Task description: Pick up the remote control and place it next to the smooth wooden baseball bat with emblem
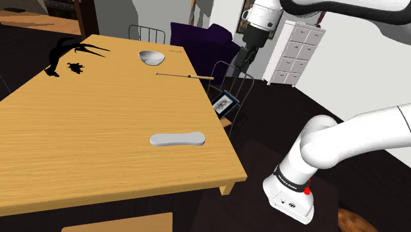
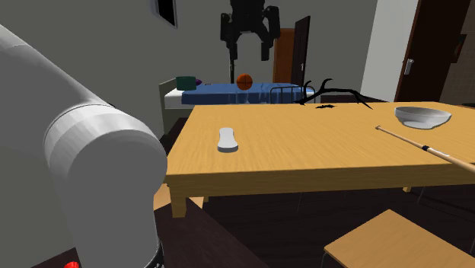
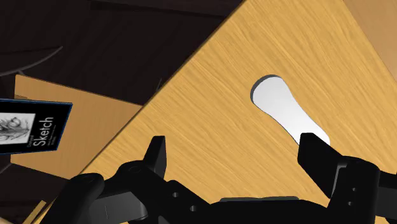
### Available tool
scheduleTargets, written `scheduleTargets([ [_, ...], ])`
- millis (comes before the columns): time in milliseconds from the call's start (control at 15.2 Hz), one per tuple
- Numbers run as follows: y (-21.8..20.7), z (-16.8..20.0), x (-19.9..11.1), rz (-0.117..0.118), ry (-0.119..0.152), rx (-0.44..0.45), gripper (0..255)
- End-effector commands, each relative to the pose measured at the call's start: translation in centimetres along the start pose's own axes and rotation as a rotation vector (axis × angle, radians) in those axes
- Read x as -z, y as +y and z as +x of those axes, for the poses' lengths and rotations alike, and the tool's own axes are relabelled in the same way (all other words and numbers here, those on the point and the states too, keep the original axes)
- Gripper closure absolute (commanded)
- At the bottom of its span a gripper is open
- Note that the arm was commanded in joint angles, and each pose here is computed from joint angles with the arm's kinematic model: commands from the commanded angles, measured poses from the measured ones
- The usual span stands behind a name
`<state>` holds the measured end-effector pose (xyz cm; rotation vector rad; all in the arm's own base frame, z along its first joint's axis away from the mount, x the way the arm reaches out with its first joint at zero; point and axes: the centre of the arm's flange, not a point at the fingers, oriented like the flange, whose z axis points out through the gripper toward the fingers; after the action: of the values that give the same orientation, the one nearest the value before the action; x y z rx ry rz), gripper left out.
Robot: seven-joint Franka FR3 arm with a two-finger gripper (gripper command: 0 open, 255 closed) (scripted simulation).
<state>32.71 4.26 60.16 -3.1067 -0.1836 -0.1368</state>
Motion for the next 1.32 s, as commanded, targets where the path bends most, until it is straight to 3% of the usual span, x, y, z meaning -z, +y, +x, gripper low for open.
scheduleTargets([
  [0,0.0,0.0,0.0,0.0,0.0,0.0,0],
  [660,-6.6,6.1,-10.1,-0.004,-0.04,0.312,0],
  [1254,-13.8,9.2,-19.4,-0.008,-0.076,0.593,0],
])
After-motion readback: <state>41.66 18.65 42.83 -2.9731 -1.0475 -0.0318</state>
